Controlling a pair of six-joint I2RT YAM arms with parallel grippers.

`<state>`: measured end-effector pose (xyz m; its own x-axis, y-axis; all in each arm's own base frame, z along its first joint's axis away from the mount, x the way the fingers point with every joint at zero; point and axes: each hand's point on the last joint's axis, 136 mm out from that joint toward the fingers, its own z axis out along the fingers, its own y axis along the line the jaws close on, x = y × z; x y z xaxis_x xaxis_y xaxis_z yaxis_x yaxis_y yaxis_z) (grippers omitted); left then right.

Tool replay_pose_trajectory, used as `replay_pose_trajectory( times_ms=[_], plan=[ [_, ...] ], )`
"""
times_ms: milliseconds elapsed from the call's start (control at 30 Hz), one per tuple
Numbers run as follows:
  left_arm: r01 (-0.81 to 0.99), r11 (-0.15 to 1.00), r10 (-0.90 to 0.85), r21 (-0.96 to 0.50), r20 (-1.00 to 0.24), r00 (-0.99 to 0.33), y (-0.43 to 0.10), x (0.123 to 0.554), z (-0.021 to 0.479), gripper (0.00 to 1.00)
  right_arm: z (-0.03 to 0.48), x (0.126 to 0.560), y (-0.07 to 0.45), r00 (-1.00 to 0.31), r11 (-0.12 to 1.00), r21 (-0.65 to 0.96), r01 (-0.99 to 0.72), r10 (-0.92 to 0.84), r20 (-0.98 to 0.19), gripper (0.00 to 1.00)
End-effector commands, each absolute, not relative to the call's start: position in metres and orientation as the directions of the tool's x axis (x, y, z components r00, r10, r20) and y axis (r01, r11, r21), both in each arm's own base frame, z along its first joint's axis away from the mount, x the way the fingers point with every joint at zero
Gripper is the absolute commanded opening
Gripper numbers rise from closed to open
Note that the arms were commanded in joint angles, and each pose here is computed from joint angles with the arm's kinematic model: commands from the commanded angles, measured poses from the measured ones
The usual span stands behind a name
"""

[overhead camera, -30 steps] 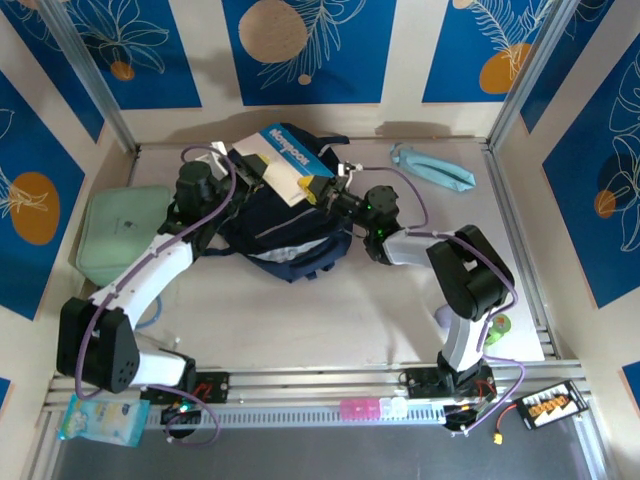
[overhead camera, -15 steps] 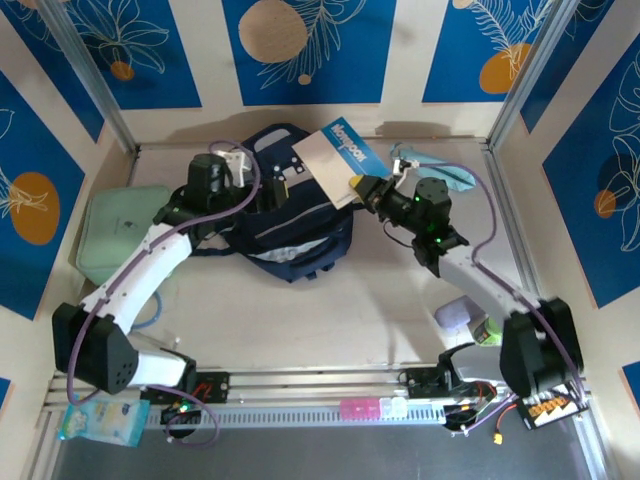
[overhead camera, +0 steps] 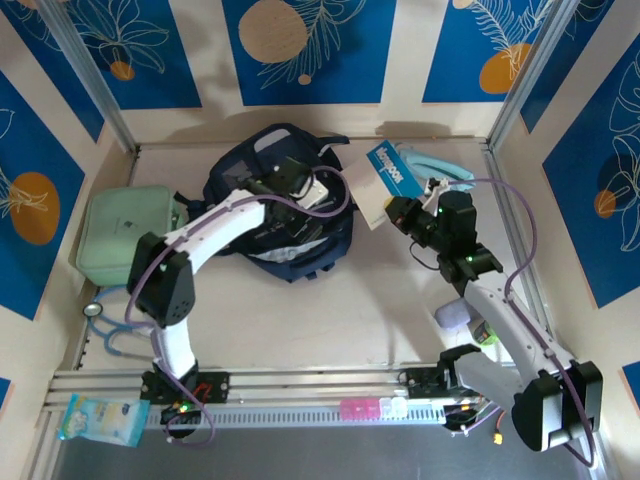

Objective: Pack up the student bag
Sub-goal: Open the student bag at the center of the table.

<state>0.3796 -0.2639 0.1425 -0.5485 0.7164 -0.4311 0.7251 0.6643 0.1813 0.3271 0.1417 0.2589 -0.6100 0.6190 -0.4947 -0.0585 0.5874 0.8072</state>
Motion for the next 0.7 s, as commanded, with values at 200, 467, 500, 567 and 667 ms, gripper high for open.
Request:
replay_pose_trajectory(
  times_ms=[200,467,500,567,667],
  plan=[
    [0.789,0.549,0.834,0.277,-0.235,-0.499,-0.255,0.395,0.115,0.88,0.251,0.318,0.126,-0.586,0.633,0.774,-0.031,0.615,-0.527,0.0],
    [0.804,0.526,0.851,0.277,-0.155,-0.503,-0.257,0.403,0.092,0.89,0.244,0.316,0.122,-0.589,0.627,0.779,-0.012,0.625,-0.512,0.0],
    [0.806,0.523,0.852,0.277,-0.153,-0.5,-0.258,0.403,0.09,0.88,0.243,0.316,0.121,-0.588,0.626,0.78,-0.008,0.628,-0.51,0.0],
    [0.798,0.521,0.853,0.302,-0.154,-0.498,-0.256,0.408,0.089,0.84,0.243,0.316,0.121,-0.587,0.624,0.782,-0.007,0.63,-0.508,0.0],
    [0.764,0.54,0.841,0.354,-0.181,-0.51,-0.254,0.418,0.1,0.72,0.242,0.316,0.121,-0.59,0.623,0.782,-0.004,0.63,-0.505,0.0]
  ],
)
